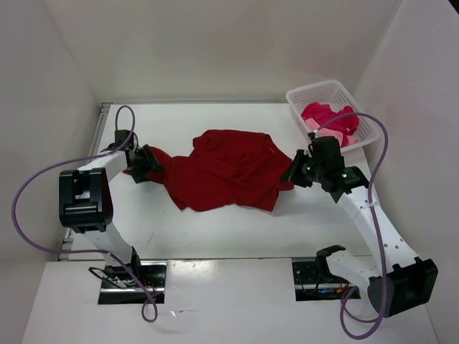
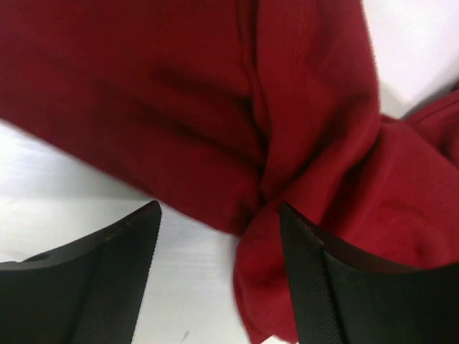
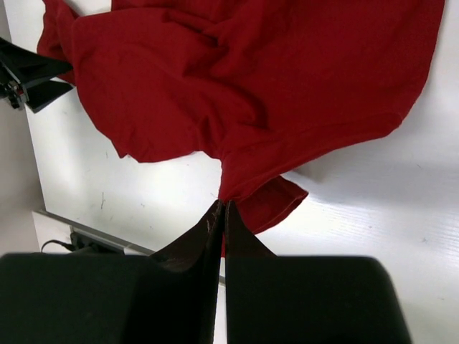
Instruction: Fold and stack the t-shirts
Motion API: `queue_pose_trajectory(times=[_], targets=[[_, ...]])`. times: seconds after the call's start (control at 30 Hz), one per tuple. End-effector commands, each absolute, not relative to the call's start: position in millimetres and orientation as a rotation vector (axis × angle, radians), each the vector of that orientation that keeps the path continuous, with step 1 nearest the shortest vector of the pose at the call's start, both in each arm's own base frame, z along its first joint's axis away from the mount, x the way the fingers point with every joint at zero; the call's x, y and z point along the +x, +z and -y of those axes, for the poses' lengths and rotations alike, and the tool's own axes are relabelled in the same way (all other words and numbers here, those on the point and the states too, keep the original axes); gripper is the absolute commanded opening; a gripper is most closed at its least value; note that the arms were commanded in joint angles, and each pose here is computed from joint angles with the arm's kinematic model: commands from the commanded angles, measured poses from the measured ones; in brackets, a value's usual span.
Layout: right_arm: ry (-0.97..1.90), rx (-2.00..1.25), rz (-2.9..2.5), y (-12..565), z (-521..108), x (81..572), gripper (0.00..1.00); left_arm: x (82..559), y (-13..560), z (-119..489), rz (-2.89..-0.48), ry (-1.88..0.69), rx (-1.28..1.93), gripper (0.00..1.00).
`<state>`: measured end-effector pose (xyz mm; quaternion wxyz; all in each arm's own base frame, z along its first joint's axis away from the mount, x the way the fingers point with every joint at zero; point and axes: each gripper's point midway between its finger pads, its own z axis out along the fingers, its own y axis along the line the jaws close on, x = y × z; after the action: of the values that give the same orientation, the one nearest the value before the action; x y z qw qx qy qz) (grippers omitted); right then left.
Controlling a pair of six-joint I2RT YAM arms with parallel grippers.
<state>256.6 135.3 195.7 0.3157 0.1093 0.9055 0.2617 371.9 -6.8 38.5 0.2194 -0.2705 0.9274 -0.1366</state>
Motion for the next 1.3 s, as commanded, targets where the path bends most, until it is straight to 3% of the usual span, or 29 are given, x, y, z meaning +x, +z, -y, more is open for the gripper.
queue_pose_trajectory(times=[0.0,0.13,0.43,0.47,0.77,1.1,1.23,1.27], targets=[[0.729,0.250,-2.302,219,-141,272,0.04,409,71,28,-2.409,-0.552,-0.715,0.72],[0.710,0.263,-2.329,205,-139,270,0.04,410,84,30,-2.378,-0.579,-0.726,0.60],[0.713,0.259,-2.309,208,-141,278,0.04,401,45,56,-2.506,-0.622,-0.709,0.36],[0.709,0.263,-2.321,204,-141,279,0.04,402,49,56,-2.494,-0.627,-0.715,0.29],[0.685,0.241,-2.271,221,-140,294,0.04,412,111,67,-2.420,-0.666,-0.609,0.01],[0.593,0.241,-2.289,236,-118,279,0.04,345,215,29,-2.495,-0.328,-0.435,0.00],[0.555,0.235,-2.298,238,-111,270,0.04,321,249,-1,-2.492,-0.048,-0.400,0.00],[0.538,0.245,-2.315,233,-109,271,0.04,317,239,12,-2.526,-0.140,-0.360,0.01]])
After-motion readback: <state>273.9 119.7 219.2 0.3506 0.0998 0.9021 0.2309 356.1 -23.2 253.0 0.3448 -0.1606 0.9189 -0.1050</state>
